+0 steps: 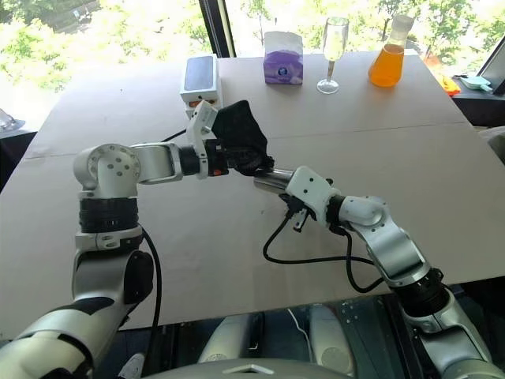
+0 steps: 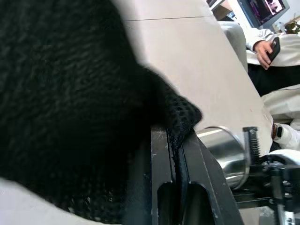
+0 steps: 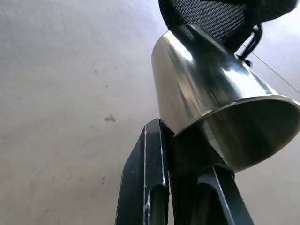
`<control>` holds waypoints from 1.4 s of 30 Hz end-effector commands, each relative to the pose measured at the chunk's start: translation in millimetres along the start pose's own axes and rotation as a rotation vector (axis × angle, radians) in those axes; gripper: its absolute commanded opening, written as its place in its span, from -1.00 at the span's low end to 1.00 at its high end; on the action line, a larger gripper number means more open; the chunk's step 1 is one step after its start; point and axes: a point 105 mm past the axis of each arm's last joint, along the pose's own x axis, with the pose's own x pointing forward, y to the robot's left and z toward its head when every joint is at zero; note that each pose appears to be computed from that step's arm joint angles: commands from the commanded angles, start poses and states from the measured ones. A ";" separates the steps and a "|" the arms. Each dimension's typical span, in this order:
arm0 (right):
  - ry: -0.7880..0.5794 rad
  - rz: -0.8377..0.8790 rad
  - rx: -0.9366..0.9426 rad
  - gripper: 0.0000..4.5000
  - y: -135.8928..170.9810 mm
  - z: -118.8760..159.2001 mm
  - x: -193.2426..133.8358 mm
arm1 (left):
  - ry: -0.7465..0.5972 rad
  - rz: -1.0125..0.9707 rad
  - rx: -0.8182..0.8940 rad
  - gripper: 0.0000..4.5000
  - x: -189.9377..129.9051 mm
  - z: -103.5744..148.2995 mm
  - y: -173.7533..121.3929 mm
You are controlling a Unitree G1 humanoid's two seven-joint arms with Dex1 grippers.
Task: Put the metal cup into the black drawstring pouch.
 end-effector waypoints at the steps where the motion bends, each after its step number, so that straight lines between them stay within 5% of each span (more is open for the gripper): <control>1: -0.025 -0.021 -0.071 -0.97 -6.3 13.8 -4.6 | -0.024 -0.040 0.039 -1.00 -1.5 8.3 -11.2; 8: -0.112 -0.068 -0.014 -0.97 -14.8 31.0 0.4 | 0.000 -0.035 0.000 -1.00 1.5 1.2 -8.2; 20: -0.242 -0.071 0.209 -0.97 0.3 40.7 3.9 | 0.062 -0.079 -0.339 -1.00 -3.7 -13.5 7.2; 33: -0.166 0.004 0.197 -0.97 14.4 15.3 22.4 | 0.043 -0.101 -0.516 -1.00 -6.9 -13.0 14.9; 42: -0.148 0.022 0.206 -0.97 18.5 9.6 1.6 | 0.096 0.032 -0.389 -1.00 -20.9 -14.9 28.4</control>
